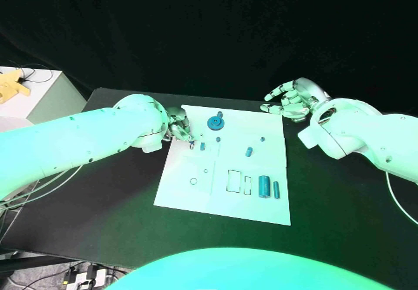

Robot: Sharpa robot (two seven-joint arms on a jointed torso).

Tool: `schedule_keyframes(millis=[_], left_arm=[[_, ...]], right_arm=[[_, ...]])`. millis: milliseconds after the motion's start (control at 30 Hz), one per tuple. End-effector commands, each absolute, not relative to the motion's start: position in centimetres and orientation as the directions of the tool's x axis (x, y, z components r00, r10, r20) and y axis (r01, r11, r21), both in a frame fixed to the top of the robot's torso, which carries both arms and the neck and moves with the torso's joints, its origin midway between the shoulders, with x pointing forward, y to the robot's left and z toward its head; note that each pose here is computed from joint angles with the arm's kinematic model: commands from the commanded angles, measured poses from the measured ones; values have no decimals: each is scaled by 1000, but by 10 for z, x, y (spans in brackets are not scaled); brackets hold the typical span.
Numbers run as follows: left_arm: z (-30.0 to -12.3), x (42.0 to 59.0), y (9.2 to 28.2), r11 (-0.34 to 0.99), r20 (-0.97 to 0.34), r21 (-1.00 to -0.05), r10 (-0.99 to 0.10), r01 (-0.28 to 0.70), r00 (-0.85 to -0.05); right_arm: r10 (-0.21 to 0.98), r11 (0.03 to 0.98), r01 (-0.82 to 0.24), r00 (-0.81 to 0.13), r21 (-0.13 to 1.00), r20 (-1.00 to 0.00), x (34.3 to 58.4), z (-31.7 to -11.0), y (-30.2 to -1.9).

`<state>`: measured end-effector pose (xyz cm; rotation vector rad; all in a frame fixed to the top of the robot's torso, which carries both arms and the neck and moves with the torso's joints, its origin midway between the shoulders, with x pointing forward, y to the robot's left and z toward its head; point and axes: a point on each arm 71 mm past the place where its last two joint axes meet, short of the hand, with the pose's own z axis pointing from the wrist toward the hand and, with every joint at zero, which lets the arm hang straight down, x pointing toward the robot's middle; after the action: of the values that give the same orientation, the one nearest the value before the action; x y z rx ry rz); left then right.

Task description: Assemble the parts on the task board

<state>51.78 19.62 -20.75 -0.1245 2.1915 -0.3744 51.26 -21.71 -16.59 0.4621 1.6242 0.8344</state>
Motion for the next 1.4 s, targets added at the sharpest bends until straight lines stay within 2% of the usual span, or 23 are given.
schedule_keyframes(millis=[33, 1400], left_arm=[[-209, 516, 195, 958, -767, -282, -187, 60, -614], [-219, 507, 193, 963, -749, -257, -143, 85, -647]], right_arm=[[693, 664, -161, -233, 730, -682, 512, -165, -216], [691, 666, -157, -239, 729, -683, 512, -166, -217]])
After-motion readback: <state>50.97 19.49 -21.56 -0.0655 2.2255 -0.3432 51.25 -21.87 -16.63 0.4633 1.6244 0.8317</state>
